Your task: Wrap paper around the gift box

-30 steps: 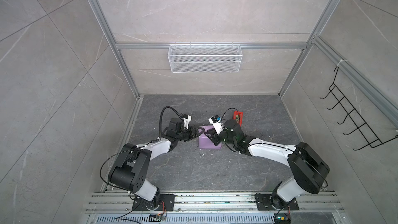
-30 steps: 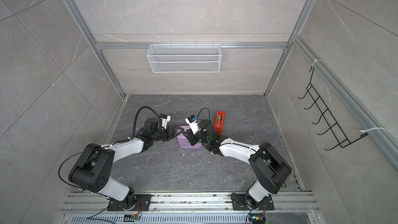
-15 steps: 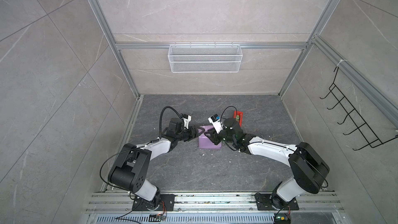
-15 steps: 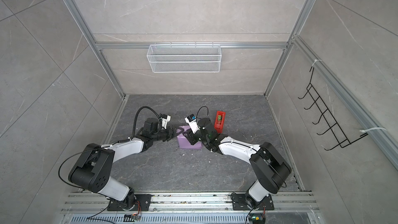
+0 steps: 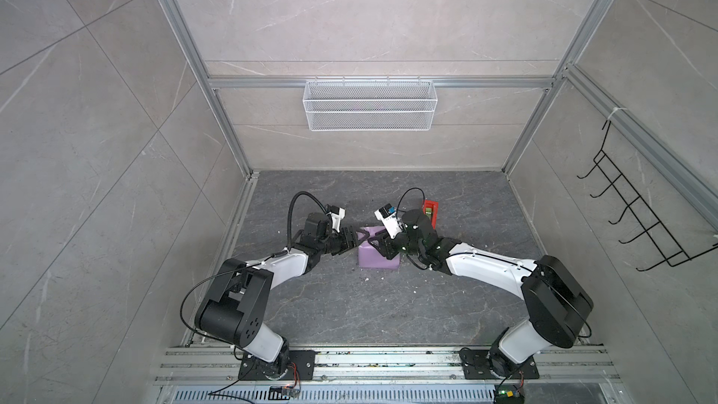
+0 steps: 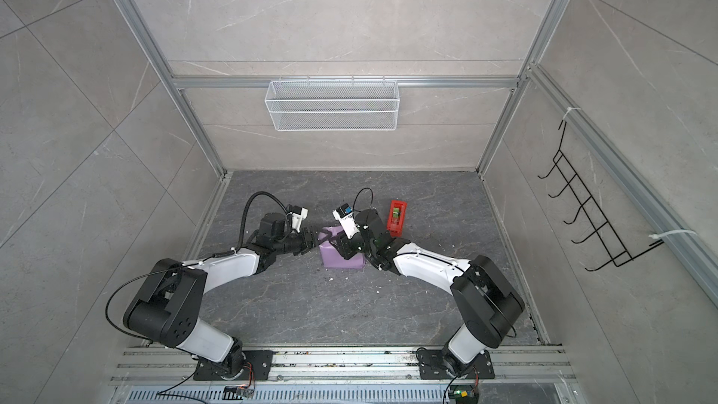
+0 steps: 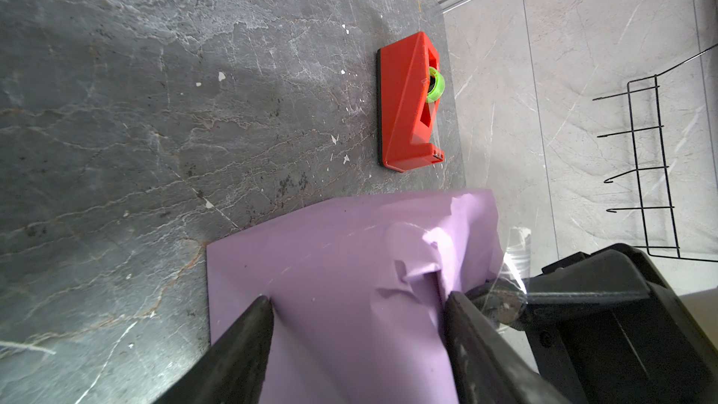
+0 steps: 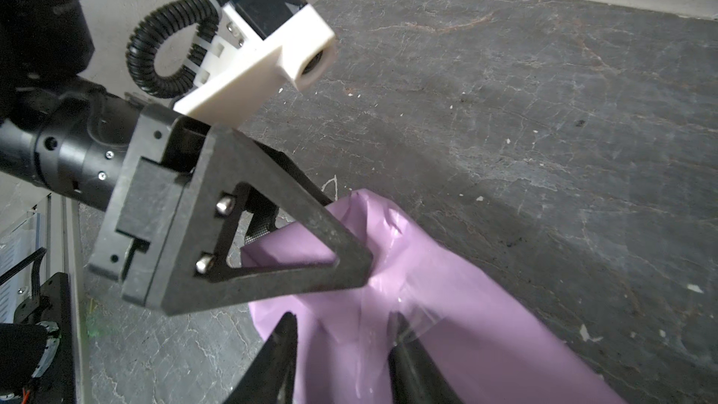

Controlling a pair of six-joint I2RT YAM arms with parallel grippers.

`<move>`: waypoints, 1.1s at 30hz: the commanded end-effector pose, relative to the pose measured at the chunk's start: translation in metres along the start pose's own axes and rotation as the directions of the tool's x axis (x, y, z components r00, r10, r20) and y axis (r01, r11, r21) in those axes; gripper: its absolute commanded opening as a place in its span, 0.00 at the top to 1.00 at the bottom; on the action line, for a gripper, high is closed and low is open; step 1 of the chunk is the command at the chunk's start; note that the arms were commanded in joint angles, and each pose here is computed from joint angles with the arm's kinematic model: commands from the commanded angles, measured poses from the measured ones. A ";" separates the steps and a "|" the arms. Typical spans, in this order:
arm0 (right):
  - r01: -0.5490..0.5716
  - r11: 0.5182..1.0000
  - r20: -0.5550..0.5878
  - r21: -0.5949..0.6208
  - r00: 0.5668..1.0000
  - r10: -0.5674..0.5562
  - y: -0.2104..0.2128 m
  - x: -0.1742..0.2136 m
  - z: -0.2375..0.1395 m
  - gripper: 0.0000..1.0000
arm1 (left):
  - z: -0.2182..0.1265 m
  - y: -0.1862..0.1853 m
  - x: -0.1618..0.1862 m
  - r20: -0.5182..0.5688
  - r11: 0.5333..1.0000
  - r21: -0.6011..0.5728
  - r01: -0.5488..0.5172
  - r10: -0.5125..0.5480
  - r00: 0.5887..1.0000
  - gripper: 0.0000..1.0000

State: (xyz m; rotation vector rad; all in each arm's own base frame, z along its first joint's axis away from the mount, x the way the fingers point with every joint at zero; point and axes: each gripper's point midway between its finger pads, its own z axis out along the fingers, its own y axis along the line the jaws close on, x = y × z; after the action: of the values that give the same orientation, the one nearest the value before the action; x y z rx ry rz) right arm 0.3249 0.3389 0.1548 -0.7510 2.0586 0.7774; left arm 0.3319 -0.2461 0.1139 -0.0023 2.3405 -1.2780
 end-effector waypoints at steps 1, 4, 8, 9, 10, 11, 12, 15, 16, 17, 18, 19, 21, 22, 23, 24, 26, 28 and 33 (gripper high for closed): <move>0.004 0.999 -0.031 0.042 1.000 -0.003 -0.015 0.004 0.004 0.57 | 0.002 0.042 0.045 -0.121 0.988 -0.134 0.077 -0.094 0.988 0.30; 0.006 0.999 -0.022 0.041 1.000 -0.005 -0.016 -0.001 0.002 0.57 | 0.002 0.042 0.045 -0.123 0.988 -0.135 0.078 -0.095 0.988 0.30; 0.005 0.999 -0.007 0.039 1.000 -0.005 -0.016 -0.009 0.000 0.56 | 0.002 0.042 0.046 -0.123 0.988 -0.135 0.078 -0.095 0.988 0.30; 0.005 0.999 -0.002 0.040 1.000 -0.005 -0.017 -0.011 -0.001 0.56 | 0.002 0.042 0.045 -0.122 0.988 -0.134 0.077 -0.093 0.988 0.30; 0.004 0.999 0.001 0.038 1.000 -0.005 -0.017 -0.013 -0.002 0.56 | 0.002 0.042 0.045 -0.122 0.988 -0.134 0.077 -0.094 0.988 0.30; 0.006 0.999 0.006 0.040 1.000 -0.006 -0.017 -0.015 -0.002 0.55 | 0.002 0.042 0.045 -0.123 0.988 -0.135 0.078 -0.095 0.988 0.30; 0.004 0.999 0.010 0.042 1.000 -0.004 -0.018 -0.018 -0.003 0.55 | 0.002 0.041 0.045 -0.122 0.988 -0.134 0.076 -0.093 0.988 0.30; 0.000 0.999 0.019 0.048 1.000 -0.001 -0.022 -0.023 -0.004 0.55 | 0.001 0.042 0.045 -0.122 0.988 -0.134 0.077 -0.094 0.988 0.30; -0.001 0.999 0.021 0.048 1.000 0.000 -0.023 -0.024 -0.004 0.55 | 0.001 0.041 0.045 -0.122 0.988 -0.133 0.077 -0.093 0.988 0.30; -0.001 0.999 0.024 0.050 1.000 0.000 -0.024 -0.026 -0.005 0.55 | 0.001 0.041 0.045 -0.121 0.988 -0.133 0.076 -0.093 0.988 0.30; -0.003 0.999 0.026 0.053 1.000 0.002 -0.026 -0.027 -0.006 0.54 | 0.001 0.041 0.045 -0.122 0.988 -0.133 0.076 -0.093 0.988 0.30; -0.005 0.998 0.028 0.055 1.000 0.004 -0.028 -0.029 -0.006 0.54 | 0.001 0.041 0.045 -0.121 0.988 -0.132 0.076 -0.092 0.988 0.30; -0.011 0.998 0.040 0.060 0.999 0.008 -0.031 -0.033 -0.010 0.54 | 0.002 0.041 0.045 -0.121 0.988 -0.132 0.078 -0.094 0.988 0.30; -0.011 0.998 0.048 0.064 0.999 0.008 -0.033 -0.036 -0.012 0.54 | 0.002 0.041 0.045 -0.120 0.988 -0.133 0.077 -0.094 0.988 0.30; -0.015 0.998 0.060 0.067 0.998 0.011 -0.034 -0.040 -0.016 0.54 | 0.002 0.041 0.044 -0.120 0.988 -0.132 0.077 -0.093 0.988 0.30; -0.019 0.997 0.069 0.072 0.998 0.014 -0.037 -0.044 -0.021 0.54 | 0.002 0.041 0.045 -0.121 0.988 -0.133 0.077 -0.093 0.988 0.30; -0.020 0.996 0.083 0.082 0.996 0.013 -0.038 -0.050 -0.032 0.54 | 0.002 0.041 0.044 -0.120 0.988 -0.132 0.078 -0.094 0.988 0.30; -0.006 0.996 0.083 0.089 0.997 -0.001 -0.035 -0.050 -0.042 0.54 | 0.002 0.041 0.044 -0.120 0.988 -0.131 0.079 -0.094 0.988 0.30; -0.037 0.999 0.069 0.000 0.997 0.037 -0.011 -0.040 -0.054 0.59 | 0.001 0.040 0.044 -0.118 0.989 -0.129 0.077 -0.092 0.989 0.30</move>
State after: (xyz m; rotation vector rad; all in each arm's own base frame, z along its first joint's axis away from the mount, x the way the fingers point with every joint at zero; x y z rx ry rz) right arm 0.3478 0.2974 0.2104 -0.6408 2.0086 0.7482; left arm 0.3314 -0.2464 0.1138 -0.0005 2.3412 -1.2812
